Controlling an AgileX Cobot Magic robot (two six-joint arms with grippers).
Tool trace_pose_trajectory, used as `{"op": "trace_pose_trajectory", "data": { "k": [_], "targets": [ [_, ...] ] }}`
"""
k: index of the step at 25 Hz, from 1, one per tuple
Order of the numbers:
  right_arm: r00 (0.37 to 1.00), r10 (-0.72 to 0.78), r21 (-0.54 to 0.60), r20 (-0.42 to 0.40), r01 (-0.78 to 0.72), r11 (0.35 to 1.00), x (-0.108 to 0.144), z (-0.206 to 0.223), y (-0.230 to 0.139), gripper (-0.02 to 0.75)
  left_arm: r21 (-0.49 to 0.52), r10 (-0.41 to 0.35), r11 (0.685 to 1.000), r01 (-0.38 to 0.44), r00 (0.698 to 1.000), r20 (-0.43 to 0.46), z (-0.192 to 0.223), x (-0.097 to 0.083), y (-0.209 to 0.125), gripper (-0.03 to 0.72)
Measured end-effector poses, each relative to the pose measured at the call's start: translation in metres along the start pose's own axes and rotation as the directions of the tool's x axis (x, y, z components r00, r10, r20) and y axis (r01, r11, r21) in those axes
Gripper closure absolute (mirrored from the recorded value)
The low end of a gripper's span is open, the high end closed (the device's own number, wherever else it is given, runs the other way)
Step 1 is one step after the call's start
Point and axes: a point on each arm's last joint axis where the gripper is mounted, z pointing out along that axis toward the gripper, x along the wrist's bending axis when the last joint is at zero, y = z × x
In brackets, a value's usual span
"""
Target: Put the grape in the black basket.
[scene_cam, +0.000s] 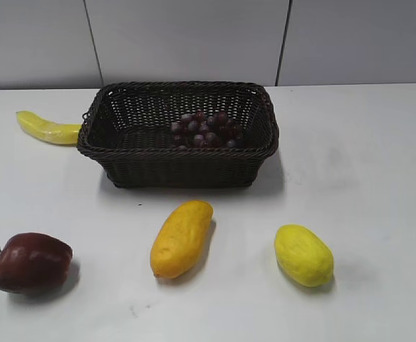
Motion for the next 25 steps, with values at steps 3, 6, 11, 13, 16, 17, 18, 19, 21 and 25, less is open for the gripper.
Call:
{"op": "trace_pose_trajectory", "data": {
  "k": [3,6,11,13,16,17,18,19,21,25],
  "targets": [
    [1.000,-0.001,-0.017,0.001,0.001,1.000,0.001,-0.003,-0.018,0.153,0.000,0.000,1.000,0.000,1.000,0.000,0.000,0.000,0.000,0.460],
    [1.000,-0.001,-0.029,0.002,0.001,1.000,0.002,-0.005,-0.036,0.153,0.000,0.000,1.000,0.000,1.000,0.000,0.000,0.000,0.000,0.460],
    [1.000,-0.002,-0.074,0.001,0.002,0.997,0.004,-0.010,-0.067,0.153,0.000,0.000,1.000,0.000,1.000,0.000,0.000,0.000,0.000,0.460],
    [1.000,-0.004,-0.113,0.002,0.004,0.994,0.005,-0.014,-0.079,0.153,0.000,0.000,1.000,0.000,1.000,0.000,0.000,0.000,0.000,0.460],
    [1.000,-0.006,-0.173,0.006,0.007,0.985,0.006,-0.017,-0.097,0.153,0.000,0.000,1.000,0.000,1.000,0.000,0.000,0.000,0.000,0.460],
    [1.000,-0.008,-0.192,0.007,0.009,0.981,0.006,-0.018,-0.103,0.153,0.000,0.000,1.000,0.000,1.000,0.000,0.000,0.000,0.000,0.460],
    [1.000,-0.009,-0.210,0.008,0.010,0.978,0.006,-0.021,-0.108,0.153,0.000,0.000,1.000,0.000,1.000,0.000,0.000,0.000,0.000,0.460],
    [1.000,-0.010,-0.240,0.009,0.012,0.971,0.007,-0.024,-0.112,0.153,0.000,0.000,1.000,0.000,1.000,0.000,0.000,0.000,0.000,0.460],
    [1.000,-0.013,-0.287,0.011,0.015,0.958,0.008,-0.031,-0.120,0.153,0.000,0.000,1.000,0.000,1.000,0.000,0.000,0.000,0.000,0.460],
    [1.000,-0.007,-0.352,0.009,0.009,0.936,0.009,-0.038,-0.138,0.153,0.000,0.000,1.000,0.000,1.000,0.000,0.000,0.000,0.000,0.460]
  ]
}}
